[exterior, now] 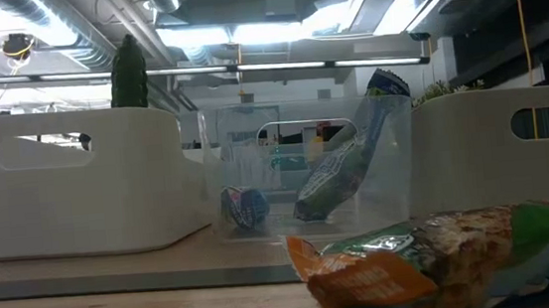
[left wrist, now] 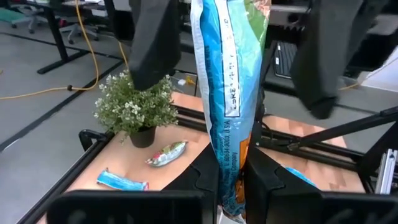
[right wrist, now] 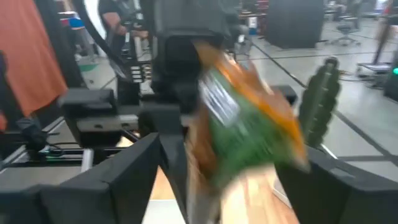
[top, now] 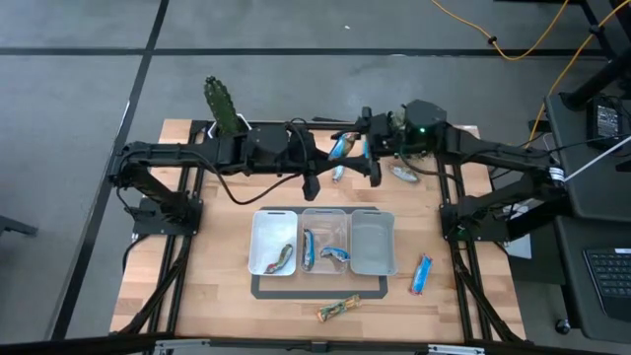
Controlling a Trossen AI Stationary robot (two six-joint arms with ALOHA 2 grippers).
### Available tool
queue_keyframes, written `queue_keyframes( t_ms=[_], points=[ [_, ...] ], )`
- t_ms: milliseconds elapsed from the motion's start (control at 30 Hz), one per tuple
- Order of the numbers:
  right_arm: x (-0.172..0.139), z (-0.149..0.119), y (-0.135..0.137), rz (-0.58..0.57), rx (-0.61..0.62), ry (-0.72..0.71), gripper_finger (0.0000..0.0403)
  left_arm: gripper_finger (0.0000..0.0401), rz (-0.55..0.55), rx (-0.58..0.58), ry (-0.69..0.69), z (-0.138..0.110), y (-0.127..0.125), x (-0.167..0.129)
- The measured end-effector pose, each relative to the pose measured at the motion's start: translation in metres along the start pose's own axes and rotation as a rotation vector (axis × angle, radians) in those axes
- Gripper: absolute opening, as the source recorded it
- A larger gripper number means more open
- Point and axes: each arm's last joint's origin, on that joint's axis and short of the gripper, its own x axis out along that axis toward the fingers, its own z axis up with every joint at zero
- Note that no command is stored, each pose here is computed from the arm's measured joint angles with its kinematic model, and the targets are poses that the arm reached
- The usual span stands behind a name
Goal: Pick and place Granola Bars by type
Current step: Put the yellow granola bar into the gray bin
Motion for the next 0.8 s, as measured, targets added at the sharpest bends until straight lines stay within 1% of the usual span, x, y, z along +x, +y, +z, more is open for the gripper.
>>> queue_keyframes(
  t_ms=[133, 300, 533, 567, 700, 800],
  points=[
    [0.001, 0.003, 0.0, 0.005, -0.039, 0.019, 0.0236, 0.0028, 0.005, 0.002, 0.014, -0.001, 0.001, -0.002],
    [-0.005, 0.006, 0.001, 0.0, -0.046, 0.023, 0.0153, 0.0028, 0.014, 0.03, 0.032, -0.002, 0.003, -0.001],
    [-0.005, 0.005, 0.001, 0.025, -0.058, 0.029, 0.0044, 0.0028, 0.026, 0.026, 0.029, -0.001, 0.008, -0.001],
    [-0.005, 0.005, 0.001, 0.026, -0.065, 0.03, 0.0035, 0.0028, 0.025, 0.025, 0.028, -0.001, 0.008, -0.001],
    [-0.009, 0.008, 0.003, 0.026, -0.083, 0.018, 0.003, 0.0036, 0.002, 0.024, 0.021, 0.0, 0.007, -0.001],
    [-0.014, 0.01, 0.004, 0.025, -0.093, 0.011, 0.0029, 0.006, -0.003, 0.033, 0.017, 0.0, 0.007, -0.001]
  ],
)
